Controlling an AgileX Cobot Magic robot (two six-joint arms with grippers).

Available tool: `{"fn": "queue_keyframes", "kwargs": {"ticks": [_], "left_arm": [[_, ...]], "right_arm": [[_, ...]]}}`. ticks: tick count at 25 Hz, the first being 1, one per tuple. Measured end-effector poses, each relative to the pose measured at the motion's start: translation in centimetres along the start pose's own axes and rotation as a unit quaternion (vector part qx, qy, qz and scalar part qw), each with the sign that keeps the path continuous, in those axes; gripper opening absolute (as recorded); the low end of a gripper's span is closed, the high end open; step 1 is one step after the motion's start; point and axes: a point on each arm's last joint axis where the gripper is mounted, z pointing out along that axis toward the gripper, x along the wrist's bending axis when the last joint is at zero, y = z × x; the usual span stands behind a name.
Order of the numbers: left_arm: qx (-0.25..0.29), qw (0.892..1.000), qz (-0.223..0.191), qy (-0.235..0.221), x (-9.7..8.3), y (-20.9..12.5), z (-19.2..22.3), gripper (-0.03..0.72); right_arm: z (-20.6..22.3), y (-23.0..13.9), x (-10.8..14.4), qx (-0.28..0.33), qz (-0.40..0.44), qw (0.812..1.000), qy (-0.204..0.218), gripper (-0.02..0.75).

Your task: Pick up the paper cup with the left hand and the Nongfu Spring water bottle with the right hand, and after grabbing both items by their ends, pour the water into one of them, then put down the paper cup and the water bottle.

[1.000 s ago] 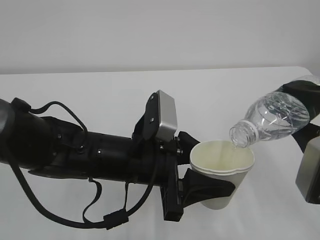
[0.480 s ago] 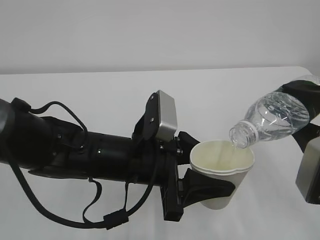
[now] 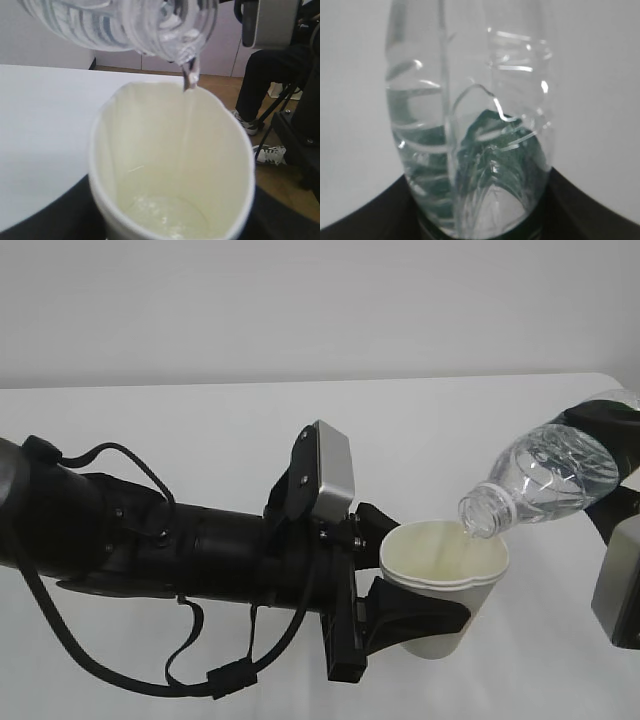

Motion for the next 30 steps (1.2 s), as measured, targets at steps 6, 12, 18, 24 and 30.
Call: {"fn": "queue_keyframes", "kwargs": {"ticks": [6,12,18,24,30], "left_arm": [[0.000,1.000,0.000,0.000,-0.01,-0.01,0.00,0.428],[0.001,1.000,0.000,0.001,0.01,-0.01,0.00,0.428],[0.005,1.000,0.000,0.004,0.07,-0.10,0.00,0.428],[0.006,1.000,0.000,0.004,0.08,-0.11,0.00,0.428],[0.006,1.000,0.000,0.004,0.08,-0.11,0.00,0.428]], "right_arm": [[0.00,0.00,0.00,0.000,0.000,1.000,0.000,0.424],[0.00,0.01,-0.02,0.000,-0.001,1.000,-0.001,0.424],[0.00,0.02,-0.06,-0.001,-0.001,1.000,-0.003,0.424],[0.00,0.02,-0.07,-0.001,-0.001,1.000,-0.004,0.424],[0.00,0.02,-0.07,-0.001,-0.001,1.000,-0.004,0.424]]}}
